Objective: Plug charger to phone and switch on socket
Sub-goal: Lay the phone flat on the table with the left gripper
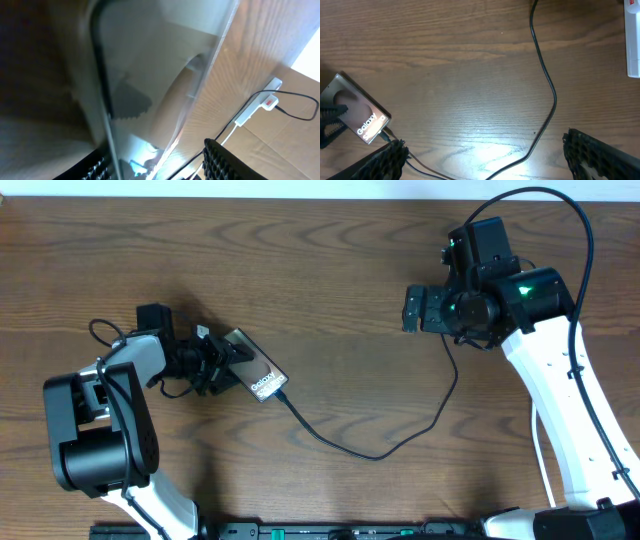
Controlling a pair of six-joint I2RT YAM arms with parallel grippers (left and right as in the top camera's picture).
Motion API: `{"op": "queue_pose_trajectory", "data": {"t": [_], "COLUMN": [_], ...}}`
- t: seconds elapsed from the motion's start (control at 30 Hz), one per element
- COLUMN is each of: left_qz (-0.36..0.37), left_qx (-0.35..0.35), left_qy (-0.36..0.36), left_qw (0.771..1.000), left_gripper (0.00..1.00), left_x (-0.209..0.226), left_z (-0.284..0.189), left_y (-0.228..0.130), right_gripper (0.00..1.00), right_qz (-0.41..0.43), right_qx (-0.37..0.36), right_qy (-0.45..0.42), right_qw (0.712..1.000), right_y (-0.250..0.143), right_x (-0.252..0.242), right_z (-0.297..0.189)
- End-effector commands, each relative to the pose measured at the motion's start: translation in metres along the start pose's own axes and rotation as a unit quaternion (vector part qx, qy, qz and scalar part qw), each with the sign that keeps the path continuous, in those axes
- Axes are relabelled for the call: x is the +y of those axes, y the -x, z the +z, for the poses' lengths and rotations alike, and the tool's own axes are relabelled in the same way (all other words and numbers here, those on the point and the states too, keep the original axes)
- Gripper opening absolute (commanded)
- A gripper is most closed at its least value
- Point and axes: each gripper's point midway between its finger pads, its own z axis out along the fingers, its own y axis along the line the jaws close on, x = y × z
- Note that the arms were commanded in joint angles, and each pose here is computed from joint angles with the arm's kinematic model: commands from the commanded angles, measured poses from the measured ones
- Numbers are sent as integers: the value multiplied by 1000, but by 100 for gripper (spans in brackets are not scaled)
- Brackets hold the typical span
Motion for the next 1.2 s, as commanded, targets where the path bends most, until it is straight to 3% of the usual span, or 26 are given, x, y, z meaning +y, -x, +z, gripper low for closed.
{"op": "queue_pose_trajectory", "data": {"t": [0.0,1.17], "left_qz": [-61,-81], "left_qx": [-37,-13], "left_qy": [234,256], "left_qw": [969,963], "left_gripper": [57,57], "left_x": [120,128], "left_z": [8,4], "left_y": [1,-14], "right_gripper": [99,99], "right_qz": [-3,-3], "right_qx": [-13,-15], "right_qy": [-2,-7], "right_qw": [1000,1000], "right_y": [5,5], "right_x": [-1,-2], "right_z": [-7,-7]}}
